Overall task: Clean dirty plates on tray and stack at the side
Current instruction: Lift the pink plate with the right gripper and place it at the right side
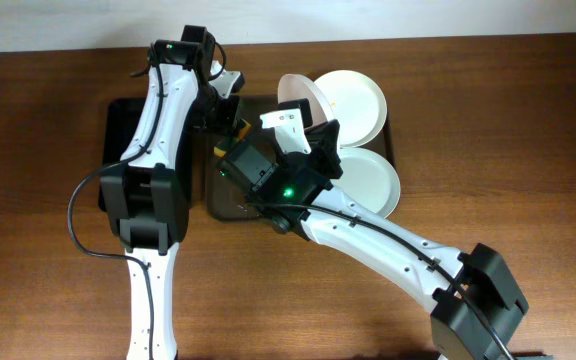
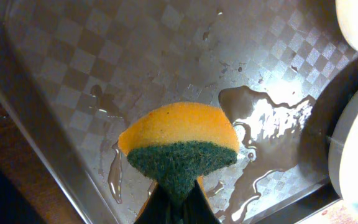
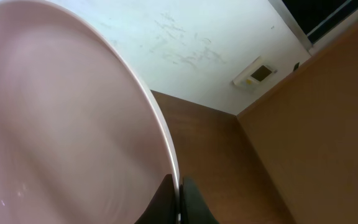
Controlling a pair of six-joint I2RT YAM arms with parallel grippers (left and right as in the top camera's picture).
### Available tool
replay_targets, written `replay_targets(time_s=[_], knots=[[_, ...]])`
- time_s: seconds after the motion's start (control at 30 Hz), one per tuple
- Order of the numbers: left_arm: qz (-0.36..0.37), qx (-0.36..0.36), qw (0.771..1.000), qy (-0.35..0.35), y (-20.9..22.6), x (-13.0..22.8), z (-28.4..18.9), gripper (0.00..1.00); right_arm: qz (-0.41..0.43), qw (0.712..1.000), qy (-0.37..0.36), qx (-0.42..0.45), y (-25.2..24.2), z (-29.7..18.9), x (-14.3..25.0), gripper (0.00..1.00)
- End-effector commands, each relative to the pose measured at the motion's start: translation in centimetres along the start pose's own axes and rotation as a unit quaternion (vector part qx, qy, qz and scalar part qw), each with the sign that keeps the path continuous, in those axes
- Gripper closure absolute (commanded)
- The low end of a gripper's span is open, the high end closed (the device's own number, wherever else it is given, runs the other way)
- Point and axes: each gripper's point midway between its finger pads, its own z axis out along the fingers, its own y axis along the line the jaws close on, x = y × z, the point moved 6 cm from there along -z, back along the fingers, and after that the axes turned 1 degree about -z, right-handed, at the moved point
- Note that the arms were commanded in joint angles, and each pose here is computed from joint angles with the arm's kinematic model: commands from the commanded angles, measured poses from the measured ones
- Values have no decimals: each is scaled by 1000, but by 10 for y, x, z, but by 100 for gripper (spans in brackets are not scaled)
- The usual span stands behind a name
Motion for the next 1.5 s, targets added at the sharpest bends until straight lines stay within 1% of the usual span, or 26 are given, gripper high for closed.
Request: replay_targets(time_s=[0.0,0.1,0.2,0.3,0.5,0.63,0.73,0.8,0.97,1.03,1.1,1.13,1.23,1.27,1.33,1.47], knots=[[-3,0,1000,-5,2,-2,-1,99,30,1000,-8,4,-9,-5,-6,96],[-3,0,1000,-4,2,-2,-1,99,26,1000,1,-17,-4,-5,-4,96],[-4,0,1000,-1,2,-1,-1,99,13,998,24,-65,5,-6,3,96],[-6,1,1000,5,1,1,-1,99,6,995,39,-94,9,-7,6,96],[-8,1,1000,12,1,4,-1,99,22,988,57,-140,5,-9,5,96],[-9,1,1000,12,1,4,-1,99,39,976,96,-191,1,3,8,96],[-9,1,1000,12,1,4,-1,99,70,955,147,-250,-15,19,12,96],[-9,1,1000,14,1,5,-1,99,91,944,168,-270,-30,28,13,96],[-9,1,1000,13,1,4,-1,99,183,909,234,-293,-103,68,26,96],[-8,1,1000,12,1,4,-1,99,239,889,268,-285,-143,92,42,96],[-8,1,1000,10,1,3,-1,99,284,870,299,-271,-172,114,60,96],[-8,1,1000,10,1,3,-1,99,311,857,320,-260,-188,128,75,96],[-8,1,1000,10,1,3,-1,99,364,829,362,-221,-221,158,112,96],[-8,1,1000,9,1,3,-1,99,383,817,381,-202,-232,171,131,96],[-7,1,1000,6,1,2,-1,99,407,797,410,-178,-244,190,160,96],[-4,0,1000,-1,2,-1,-1,99,435,762,449,-168,-245,219,199,96]])
